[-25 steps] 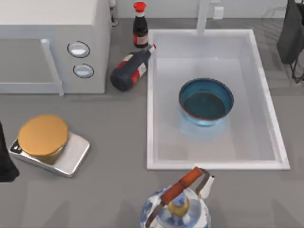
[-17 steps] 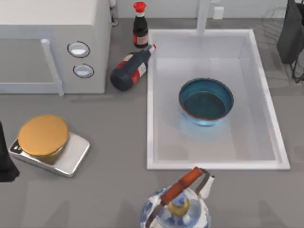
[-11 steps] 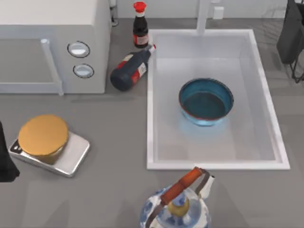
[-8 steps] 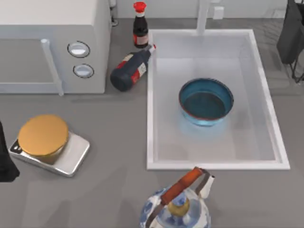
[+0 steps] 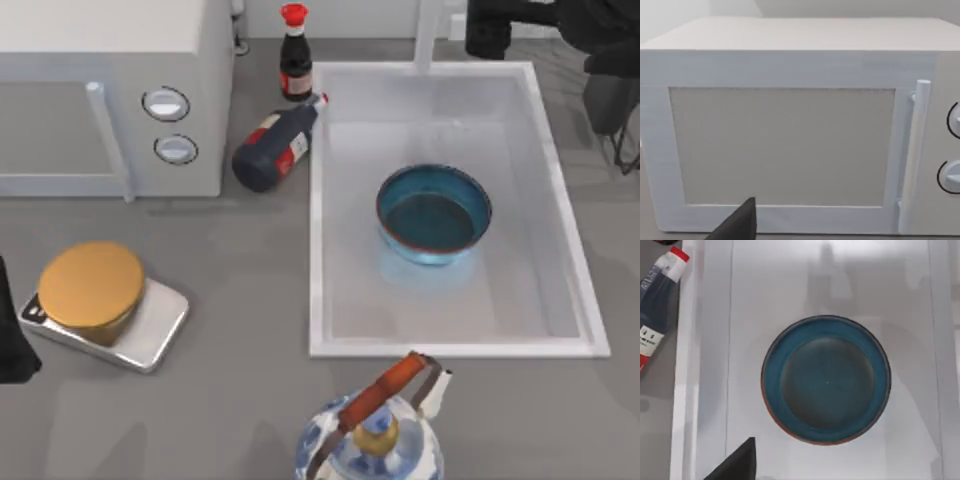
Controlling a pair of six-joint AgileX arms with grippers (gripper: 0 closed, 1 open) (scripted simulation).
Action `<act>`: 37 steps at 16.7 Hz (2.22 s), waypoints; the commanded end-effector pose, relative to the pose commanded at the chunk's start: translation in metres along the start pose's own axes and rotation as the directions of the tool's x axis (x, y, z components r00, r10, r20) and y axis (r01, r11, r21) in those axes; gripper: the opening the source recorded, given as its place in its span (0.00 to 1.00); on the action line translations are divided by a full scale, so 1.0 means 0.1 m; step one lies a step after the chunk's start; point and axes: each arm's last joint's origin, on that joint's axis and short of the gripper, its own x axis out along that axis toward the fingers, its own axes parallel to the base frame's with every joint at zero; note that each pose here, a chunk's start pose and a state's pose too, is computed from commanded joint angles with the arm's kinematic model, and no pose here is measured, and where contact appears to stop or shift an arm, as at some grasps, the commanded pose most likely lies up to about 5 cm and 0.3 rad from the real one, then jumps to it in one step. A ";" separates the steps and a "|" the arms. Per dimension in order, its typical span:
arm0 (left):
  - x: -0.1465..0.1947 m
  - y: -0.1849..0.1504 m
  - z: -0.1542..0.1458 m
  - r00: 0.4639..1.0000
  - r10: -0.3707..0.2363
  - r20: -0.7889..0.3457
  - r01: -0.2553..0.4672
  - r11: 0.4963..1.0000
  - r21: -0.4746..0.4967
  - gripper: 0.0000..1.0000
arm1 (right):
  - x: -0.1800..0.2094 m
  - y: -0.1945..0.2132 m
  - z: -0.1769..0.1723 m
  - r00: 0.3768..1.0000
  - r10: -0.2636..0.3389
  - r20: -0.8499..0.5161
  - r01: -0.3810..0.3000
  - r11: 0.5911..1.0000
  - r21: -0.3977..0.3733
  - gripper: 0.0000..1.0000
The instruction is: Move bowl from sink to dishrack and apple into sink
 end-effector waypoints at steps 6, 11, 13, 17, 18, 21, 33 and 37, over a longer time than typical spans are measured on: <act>0.00 0.00 0.00 1.000 0.000 0.000 0.000 1.000 0.000 1.00 | 1.31 0.73 0.06 0.964 -0.088 -0.250 0.080 0.996 -0.041 1.00; 0.00 0.00 0.00 1.000 0.000 0.000 0.000 1.000 0.000 1.00 | 1.94 1.01 -0.17 0.931 -0.141 -0.335 0.123 0.990 -0.075 1.00; 0.00 0.00 0.00 1.000 0.000 0.000 0.000 1.000 0.000 1.00 | 2.02 1.04 -0.21 0.926 -0.150 -0.345 0.130 0.988 -0.080 1.00; 0.00 0.00 0.00 1.000 0.000 0.000 0.000 1.000 0.000 1.00 | 2.02 1.04 -0.21 0.926 -0.150 -0.345 0.130 0.988 -0.080 1.00; 0.00 0.00 0.00 1.000 0.000 0.000 0.000 1.000 0.000 1.00 | 2.04 1.02 -0.20 0.925 -0.151 -0.348 0.133 0.988 -0.077 1.00; 0.00 0.00 0.00 1.000 0.000 0.000 0.000 1.000 0.000 1.00 | 2.19 0.94 -0.21 0.927 -0.149 -0.345 0.130 0.988 -0.079 1.00; 0.00 0.00 0.00 1.000 0.000 0.000 0.000 1.000 0.000 1.00 | 2.94 0.89 -0.56 0.926 -0.150 -0.345 0.130 0.988 -0.080 1.00; 0.00 0.00 0.00 1.000 0.000 0.000 0.000 1.000 0.000 1.00 | 2.94 0.89 -0.56 0.926 -0.150 -0.345 0.130 0.988 -0.080 0.70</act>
